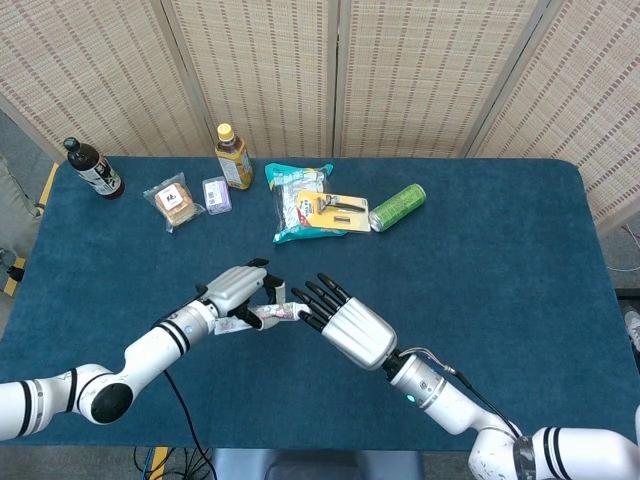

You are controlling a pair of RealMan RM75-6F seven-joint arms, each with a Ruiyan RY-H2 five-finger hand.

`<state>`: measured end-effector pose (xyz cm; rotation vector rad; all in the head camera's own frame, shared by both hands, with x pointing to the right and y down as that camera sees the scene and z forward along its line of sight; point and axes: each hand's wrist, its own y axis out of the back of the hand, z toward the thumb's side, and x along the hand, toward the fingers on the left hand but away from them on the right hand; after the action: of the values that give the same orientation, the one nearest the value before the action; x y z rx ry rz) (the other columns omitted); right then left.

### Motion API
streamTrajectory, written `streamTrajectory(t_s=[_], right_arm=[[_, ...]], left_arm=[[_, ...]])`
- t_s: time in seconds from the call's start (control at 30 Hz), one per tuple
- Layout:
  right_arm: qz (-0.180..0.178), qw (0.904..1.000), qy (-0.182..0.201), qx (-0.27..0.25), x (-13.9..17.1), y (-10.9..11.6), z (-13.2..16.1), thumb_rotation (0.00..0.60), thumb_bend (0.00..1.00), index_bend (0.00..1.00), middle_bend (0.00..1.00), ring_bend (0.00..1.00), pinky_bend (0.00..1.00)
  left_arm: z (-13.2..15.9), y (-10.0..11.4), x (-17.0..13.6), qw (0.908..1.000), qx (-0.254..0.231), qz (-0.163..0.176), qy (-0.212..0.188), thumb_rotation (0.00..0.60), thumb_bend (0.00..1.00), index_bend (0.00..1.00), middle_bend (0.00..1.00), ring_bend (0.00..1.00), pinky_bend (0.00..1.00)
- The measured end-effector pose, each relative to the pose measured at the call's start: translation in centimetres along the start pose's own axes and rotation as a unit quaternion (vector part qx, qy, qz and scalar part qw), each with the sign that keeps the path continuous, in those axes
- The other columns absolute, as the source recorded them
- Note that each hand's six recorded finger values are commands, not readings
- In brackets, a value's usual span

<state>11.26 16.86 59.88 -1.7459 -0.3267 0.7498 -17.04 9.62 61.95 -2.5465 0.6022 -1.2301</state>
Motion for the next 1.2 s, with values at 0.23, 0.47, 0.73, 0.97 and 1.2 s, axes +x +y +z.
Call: streamTrajectory(t_s=[0.23,0.47,0.73,0.97,1.2], right_arm=[[0.004,1.0,-0.005,-0.001,0.0,-0.3,-0.3,0.6,0.32,0.26,0.04,0.0,0.0],[0.01,0.9999,-0.007,-0.004,0.1,-0.6,-0.4,0.6,0.32,0.26,0.04,0.0,0.0],[0.012,0.9999,-0.01,-0.003,0.2,-0.7,-0.6,0.6,0.32,0.26,0.04,0.0,0.0],[0.016,0.9998,-0.012,-0.003,0.2,-1.0,-0.7,0.6,0.32,0.26,0.04,0.0,0.0],[0.017,0.9998,-0.014,-0.003,0.1,-1.2,-0.8,0.6,0.32,0.26,0.04,0.0,0.0]], left_arm=[[0.0,0.2,-0.2,1.0,-0.007,0.0,-0.002,0.6,0.38,0.58,0.62,0.37,0.0],[-0.3,0.5,-0.2,0.9999,-0.01,0.002,0.0,0.6,0.38,0.58,0.62,0.37,0.0],[-0.3,0.8,-0.3,0.9998,-0.019,0.001,0.0,0.6,0.38,0.58,0.62,0.37,0.0],[-0.3,1.1,-0.5,0.9997,-0.025,0.0,0.0,0.6,0.38,0.58,0.62,0.37,0.0],[-0.4,1.2,-0.6,0.9996,-0.026,-0.001,0.0,0.6,0.38,0.58,0.62,0.37,0.0]])
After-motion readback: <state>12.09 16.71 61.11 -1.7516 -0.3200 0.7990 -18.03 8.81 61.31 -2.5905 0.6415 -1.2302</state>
